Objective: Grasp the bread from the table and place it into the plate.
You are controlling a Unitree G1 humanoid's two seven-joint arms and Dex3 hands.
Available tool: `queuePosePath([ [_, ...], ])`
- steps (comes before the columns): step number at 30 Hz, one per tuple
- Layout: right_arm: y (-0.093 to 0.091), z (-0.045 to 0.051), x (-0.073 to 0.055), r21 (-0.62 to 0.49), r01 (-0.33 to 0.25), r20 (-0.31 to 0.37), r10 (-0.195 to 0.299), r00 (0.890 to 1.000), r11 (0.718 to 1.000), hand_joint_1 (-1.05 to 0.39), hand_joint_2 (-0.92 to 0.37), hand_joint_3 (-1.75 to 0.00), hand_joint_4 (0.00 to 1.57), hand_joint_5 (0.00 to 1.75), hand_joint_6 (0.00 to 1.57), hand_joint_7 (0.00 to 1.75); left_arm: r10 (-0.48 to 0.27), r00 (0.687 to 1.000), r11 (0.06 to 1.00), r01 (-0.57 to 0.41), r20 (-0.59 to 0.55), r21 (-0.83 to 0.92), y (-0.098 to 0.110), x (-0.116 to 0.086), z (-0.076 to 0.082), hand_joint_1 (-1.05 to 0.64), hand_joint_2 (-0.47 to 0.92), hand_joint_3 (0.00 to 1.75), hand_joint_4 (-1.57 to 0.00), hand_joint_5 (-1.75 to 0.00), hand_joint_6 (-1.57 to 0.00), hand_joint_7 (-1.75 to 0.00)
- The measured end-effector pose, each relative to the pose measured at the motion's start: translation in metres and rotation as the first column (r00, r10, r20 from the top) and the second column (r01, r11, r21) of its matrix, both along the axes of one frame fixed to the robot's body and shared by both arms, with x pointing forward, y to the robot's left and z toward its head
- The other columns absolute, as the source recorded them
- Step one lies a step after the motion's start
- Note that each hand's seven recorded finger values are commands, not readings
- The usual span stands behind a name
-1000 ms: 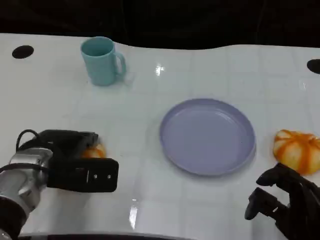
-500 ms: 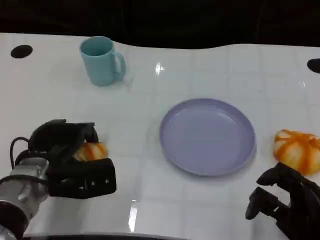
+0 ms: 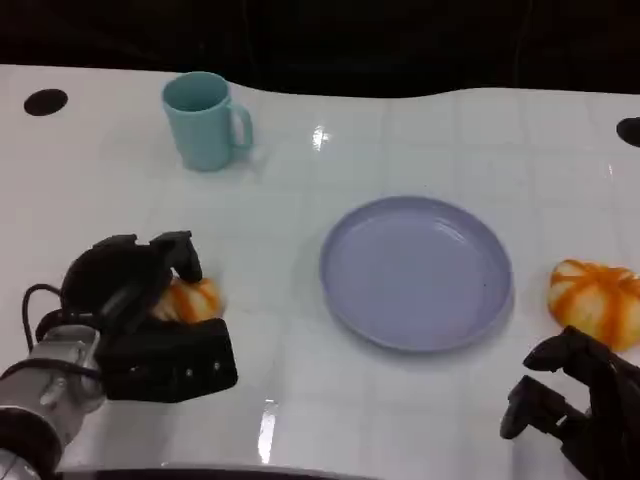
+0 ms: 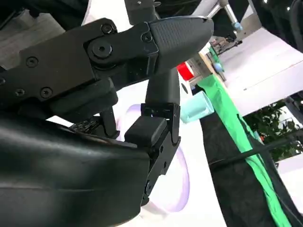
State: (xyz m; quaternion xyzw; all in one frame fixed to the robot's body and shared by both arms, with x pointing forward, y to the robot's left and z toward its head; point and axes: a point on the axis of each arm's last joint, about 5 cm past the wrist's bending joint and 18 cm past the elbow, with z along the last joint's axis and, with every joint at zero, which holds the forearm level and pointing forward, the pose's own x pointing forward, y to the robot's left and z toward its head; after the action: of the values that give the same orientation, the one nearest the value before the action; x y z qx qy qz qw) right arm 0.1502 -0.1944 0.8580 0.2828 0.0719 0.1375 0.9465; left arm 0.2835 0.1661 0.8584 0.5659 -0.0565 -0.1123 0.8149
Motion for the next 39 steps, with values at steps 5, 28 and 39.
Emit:
queuePosePath([
  [5, 0.001, 0.0001, 0.000, 0.003, 0.002, 0.000, -0.002, 1.000, 1.000, -0.53, -0.92, -0.17, 0.73, 1.54, 0.79, 1.07, -0.014, 0.997, 0.996, 0.021, 0.076, -0.083, -0.012, 0.003, 0.006, -0.23, 0.71, 0.82, -0.84, -1.75, -0.57, -1.75],
  [28, 0.002, 0.0005, 0.002, 0.002, 0.004, -0.002, -0.004, 1.000, 1.000, -0.52, -0.92, -0.20, 0.72, 1.56, 0.78, 1.09, -0.075, 0.962, 0.930, 0.163, 0.263, -0.330, -0.054, 0.018, 0.043, -0.16, 0.44, 1.26, -0.91, -1.75, -0.67, -1.75],
  [39, 0.002, -0.0004, 0.002, 0.011, -0.003, 0.002, 0.003, 1.000, 1.000, -0.53, -0.92, -0.16, 0.72, 1.54, 0.77, 1.09, -0.190, 0.937, 0.896, 0.287, 0.292, -0.338, -0.087, 0.024, 0.057, -0.12, 0.40, 1.36, -0.92, -1.75, -0.70, -1.75],
])
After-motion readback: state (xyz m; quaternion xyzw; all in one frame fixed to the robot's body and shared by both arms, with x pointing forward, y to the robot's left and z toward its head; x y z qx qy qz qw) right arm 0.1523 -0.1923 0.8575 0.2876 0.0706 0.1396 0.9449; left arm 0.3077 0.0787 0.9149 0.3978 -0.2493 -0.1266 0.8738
